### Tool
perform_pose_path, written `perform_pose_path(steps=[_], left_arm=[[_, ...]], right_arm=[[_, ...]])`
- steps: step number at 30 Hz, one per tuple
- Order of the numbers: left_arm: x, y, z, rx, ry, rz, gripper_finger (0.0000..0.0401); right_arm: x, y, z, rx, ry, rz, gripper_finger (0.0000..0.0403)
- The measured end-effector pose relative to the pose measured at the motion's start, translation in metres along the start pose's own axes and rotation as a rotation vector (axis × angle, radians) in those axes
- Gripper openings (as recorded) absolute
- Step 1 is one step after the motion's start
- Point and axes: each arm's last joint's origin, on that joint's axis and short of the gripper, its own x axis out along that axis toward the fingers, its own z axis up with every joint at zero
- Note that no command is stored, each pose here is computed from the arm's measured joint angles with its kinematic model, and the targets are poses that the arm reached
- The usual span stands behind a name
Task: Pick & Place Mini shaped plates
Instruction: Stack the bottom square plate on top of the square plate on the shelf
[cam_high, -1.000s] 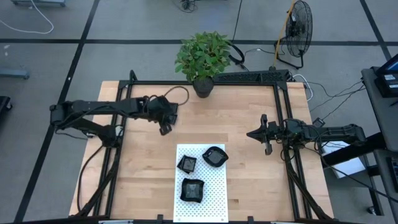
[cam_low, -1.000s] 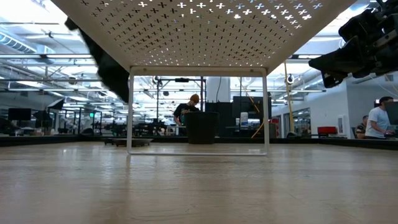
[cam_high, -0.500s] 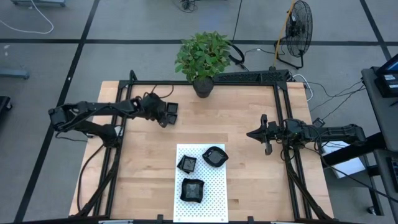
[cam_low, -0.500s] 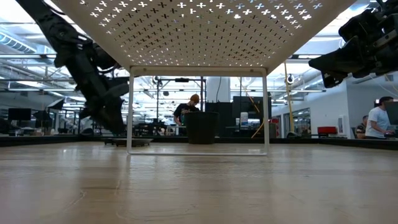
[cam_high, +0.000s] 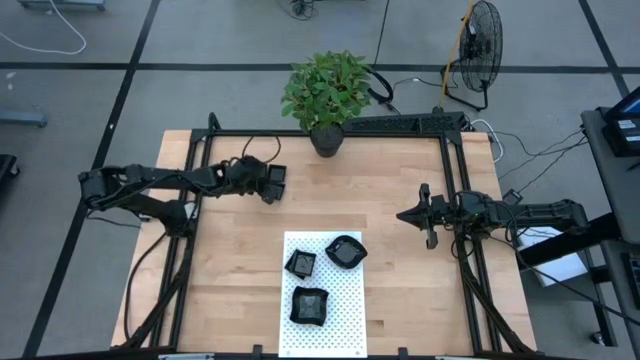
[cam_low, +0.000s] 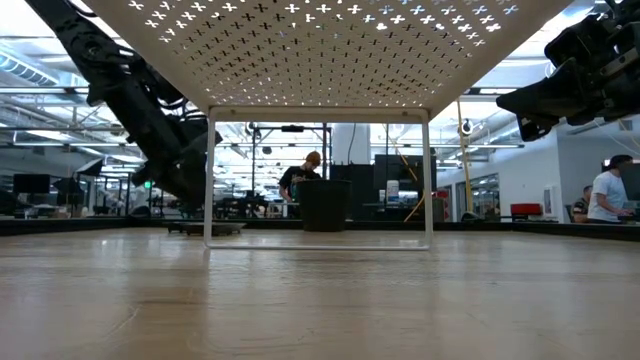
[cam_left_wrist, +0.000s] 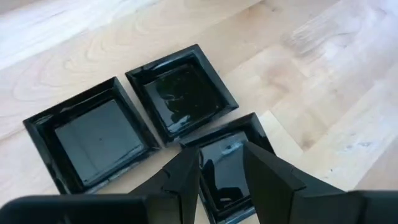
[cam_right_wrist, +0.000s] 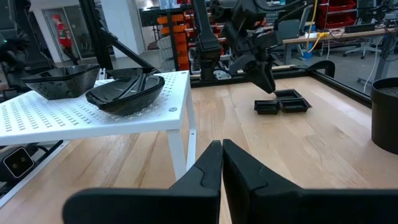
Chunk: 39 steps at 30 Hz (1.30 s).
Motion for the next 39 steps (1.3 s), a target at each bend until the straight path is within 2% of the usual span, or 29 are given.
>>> perform_pose_path(steps=[8,16,28,39], left_arm=[[-0.001,-0.006,-0.006,0.055,0.018,0.014,0.0127],[0.003,-0.004,-0.008,0.041,0.034,0.038,0.0127],[0.018,0.001,-0.018,-0.001,0.128,0.095,0.0127],[0.018,0.001,-0.017,0.002,0.115,0.096,0.0126]], right_arm=[[0.0,0.0,0.0,0.0,0.0,0.0,0.0],[0.0,0.0,0.0,0.0,0.0,0.0,0.0],[0.0,0.0,0.0,0.0,0.0,0.0,0.0],[0.0,0.0,0.0,0.0,0.0,0.0,0.0]])
